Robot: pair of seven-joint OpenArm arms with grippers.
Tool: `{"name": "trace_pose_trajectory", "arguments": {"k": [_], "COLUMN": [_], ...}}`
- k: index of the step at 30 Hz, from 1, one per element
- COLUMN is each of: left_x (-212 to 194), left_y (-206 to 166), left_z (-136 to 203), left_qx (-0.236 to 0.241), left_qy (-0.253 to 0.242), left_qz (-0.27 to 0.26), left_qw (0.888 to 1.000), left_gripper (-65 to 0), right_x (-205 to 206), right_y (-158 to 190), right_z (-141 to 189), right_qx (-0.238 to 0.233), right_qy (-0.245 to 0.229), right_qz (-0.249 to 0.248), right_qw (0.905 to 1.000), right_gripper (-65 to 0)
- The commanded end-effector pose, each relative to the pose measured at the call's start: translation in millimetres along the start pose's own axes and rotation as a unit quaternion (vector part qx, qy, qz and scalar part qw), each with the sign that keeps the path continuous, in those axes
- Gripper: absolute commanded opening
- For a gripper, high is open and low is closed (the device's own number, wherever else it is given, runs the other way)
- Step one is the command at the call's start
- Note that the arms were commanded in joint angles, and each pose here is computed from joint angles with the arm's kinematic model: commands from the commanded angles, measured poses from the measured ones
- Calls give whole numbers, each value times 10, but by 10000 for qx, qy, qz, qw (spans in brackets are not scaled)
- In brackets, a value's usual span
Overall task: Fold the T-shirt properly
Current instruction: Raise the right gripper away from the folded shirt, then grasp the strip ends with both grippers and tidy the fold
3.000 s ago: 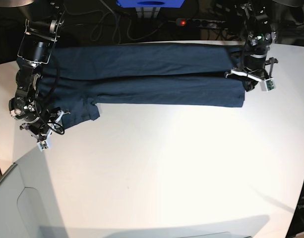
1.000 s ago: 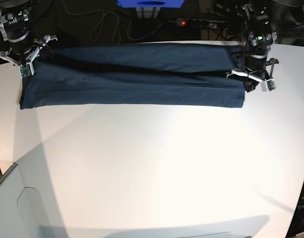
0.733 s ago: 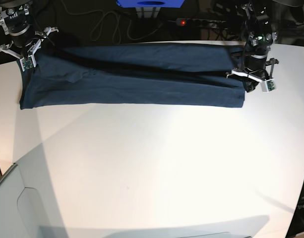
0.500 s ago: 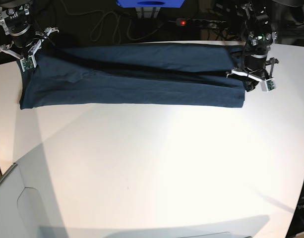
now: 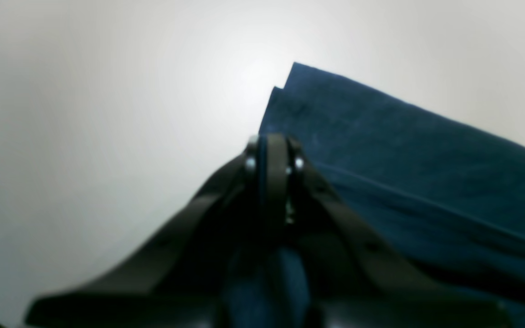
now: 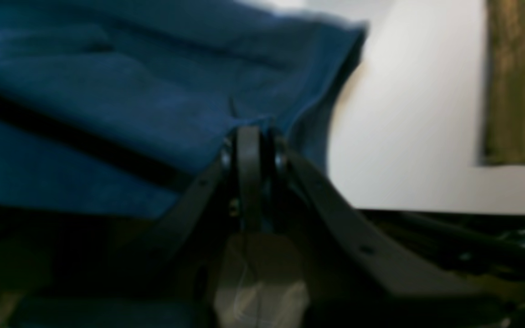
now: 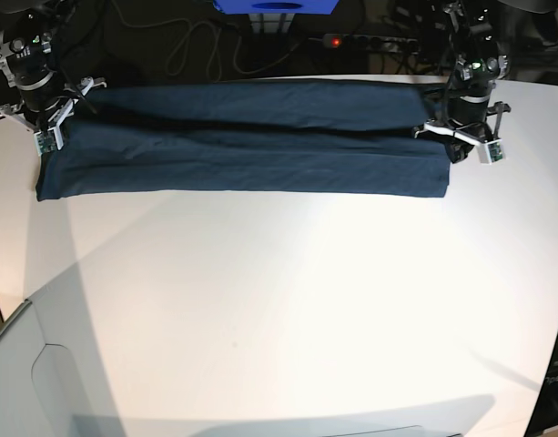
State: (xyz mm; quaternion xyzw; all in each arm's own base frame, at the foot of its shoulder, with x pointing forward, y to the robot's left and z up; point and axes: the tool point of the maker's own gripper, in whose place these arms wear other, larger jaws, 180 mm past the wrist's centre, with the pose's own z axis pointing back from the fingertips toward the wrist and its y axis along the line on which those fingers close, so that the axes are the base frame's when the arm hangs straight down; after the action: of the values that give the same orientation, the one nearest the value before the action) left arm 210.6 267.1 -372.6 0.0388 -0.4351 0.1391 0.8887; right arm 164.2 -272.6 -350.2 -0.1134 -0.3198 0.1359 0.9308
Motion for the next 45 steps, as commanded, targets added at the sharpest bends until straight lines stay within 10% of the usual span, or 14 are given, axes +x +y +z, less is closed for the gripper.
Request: {"name": "trace_pose_trajectory", "arguments": {"k": [1,36,45], "left_x": [86,-81,-75], "left_y": [11,70,69], "left_z": [27,-4,-3], "left_qx": [11,71,69], "left_qy": [-174,33,26], "left_qz": [-20,26,24], "left_qw": [9998,10000,10000], "left_gripper": [-650,-650,-650], "right_x": [150,-297,-348], "right_y": [-46,-200,-303], "right_z": [-18,-298,-285], "right_qx": [8,268,196], "right_qy": [-259,431,711], "right_qz": [103,52,178], "right_qw": [9996,9987,9971], "right_gripper": [-649,-644,-324]}}
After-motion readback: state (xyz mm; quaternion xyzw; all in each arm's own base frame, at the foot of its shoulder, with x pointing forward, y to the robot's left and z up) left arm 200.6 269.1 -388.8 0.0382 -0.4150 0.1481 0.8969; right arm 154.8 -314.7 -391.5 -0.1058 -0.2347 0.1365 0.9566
